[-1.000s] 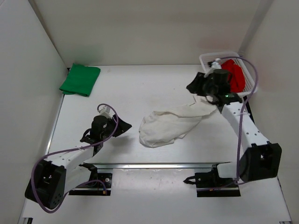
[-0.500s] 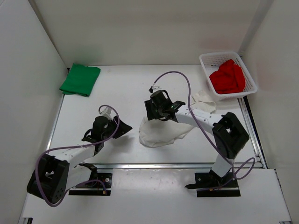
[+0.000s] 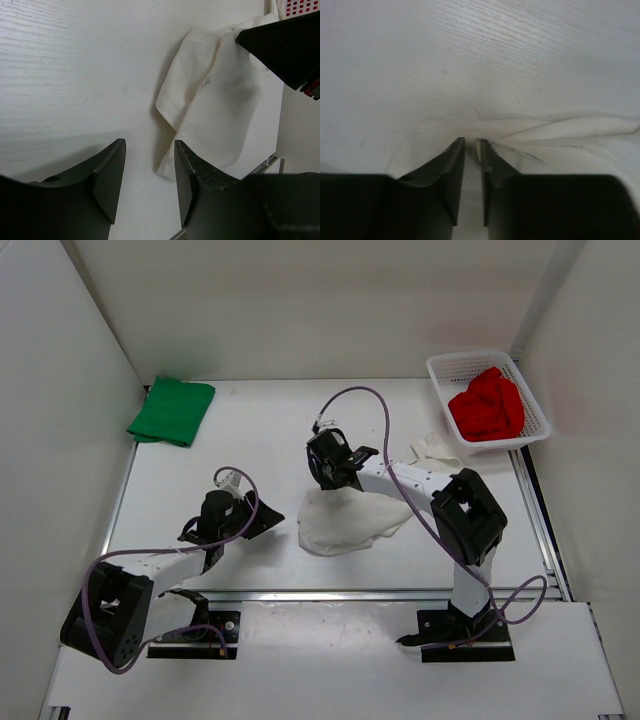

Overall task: Fold and stack the t-shirts
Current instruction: Move the tshirt to the center of the board, then flatten out the tshirt

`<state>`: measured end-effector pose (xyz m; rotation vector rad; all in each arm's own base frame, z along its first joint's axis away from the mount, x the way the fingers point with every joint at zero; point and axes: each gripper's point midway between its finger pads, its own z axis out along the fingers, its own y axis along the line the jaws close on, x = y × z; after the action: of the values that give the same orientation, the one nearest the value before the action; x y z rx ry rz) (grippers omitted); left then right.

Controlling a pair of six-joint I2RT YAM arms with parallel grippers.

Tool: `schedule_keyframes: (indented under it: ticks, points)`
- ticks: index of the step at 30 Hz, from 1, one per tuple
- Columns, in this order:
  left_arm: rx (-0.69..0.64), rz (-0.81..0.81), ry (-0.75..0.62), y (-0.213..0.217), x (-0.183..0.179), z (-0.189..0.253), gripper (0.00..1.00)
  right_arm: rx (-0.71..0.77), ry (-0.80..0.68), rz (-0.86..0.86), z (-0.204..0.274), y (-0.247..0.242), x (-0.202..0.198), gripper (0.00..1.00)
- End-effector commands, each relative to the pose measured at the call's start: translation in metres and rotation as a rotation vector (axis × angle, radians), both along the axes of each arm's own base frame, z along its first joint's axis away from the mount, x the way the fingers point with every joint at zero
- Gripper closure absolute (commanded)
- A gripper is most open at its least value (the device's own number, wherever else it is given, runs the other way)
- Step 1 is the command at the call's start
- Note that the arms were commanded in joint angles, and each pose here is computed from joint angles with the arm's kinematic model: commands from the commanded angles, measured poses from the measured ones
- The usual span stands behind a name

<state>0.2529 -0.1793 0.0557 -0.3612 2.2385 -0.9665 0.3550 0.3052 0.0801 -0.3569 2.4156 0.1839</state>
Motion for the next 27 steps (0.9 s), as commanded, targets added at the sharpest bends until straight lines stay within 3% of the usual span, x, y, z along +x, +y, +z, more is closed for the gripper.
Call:
schedule_keyframes:
  ticks: [1, 2, 3, 10, 12, 14, 16, 18, 24, 26, 27]
  points:
    - [-0.014, -0.013, -0.023, -0.003, 0.002, 0.004, 0.46, 0.021, -0.030, -0.017, 0.015, 0.001, 0.006, 0.87]
    - [-0.014, -0.014, -0.026, -0.003, 0.003, 0.004, 0.45, 0.017, -0.034, -0.030, 0.017, -0.003, 0.006, 0.99]
    - [-0.006, -0.012, -0.018, -0.003, 0.004, 0.002, 0.44, 0.017, -0.038, -0.036, 0.018, -0.005, 0.003, 1.00]
    - [0.022, -0.051, -0.024, -0.019, 0.014, 0.005, 0.34, 0.149, -0.128, -0.105, 0.075, -0.062, -0.045, 1.00]
    - [0.035, -0.062, 0.002, -0.024, 0.015, -0.002, 0.31, 0.178, -0.090, -0.166, 0.058, -0.101, -0.072, 1.00]
    - [0.048, -0.078, -0.004, -0.032, 0.020, 0.001, 0.30, 0.274, -0.119, -0.215, 0.071, -0.134, -0.095, 1.00]
    - [0.057, -0.084, 0.012, -0.037, 0.022, -0.005, 0.28, 0.308, -0.069, -0.247, 0.046, -0.162, -0.125, 1.00]
    - [0.077, -0.094, 0.019, -0.043, 0.025, -0.009, 0.27, 0.388, -0.118, -0.346, 0.052, -0.198, -0.135, 1.00]
    - [0.097, -0.135, 0.046, -0.068, 0.027, -0.020, 0.26, 0.457, -0.155, -0.438, 0.068, -0.238, -0.149, 1.00]
    - [0.114, -0.148, 0.056, -0.074, 0.028, -0.026, 0.30, 0.417, -0.159, -0.470, 0.068, -0.249, -0.151, 1.00]
    - [0.099, -0.133, 0.059, -0.076, 0.034, -0.026, 0.37, 0.419, -0.157, -0.463, 0.068, -0.247, -0.151, 1.00]
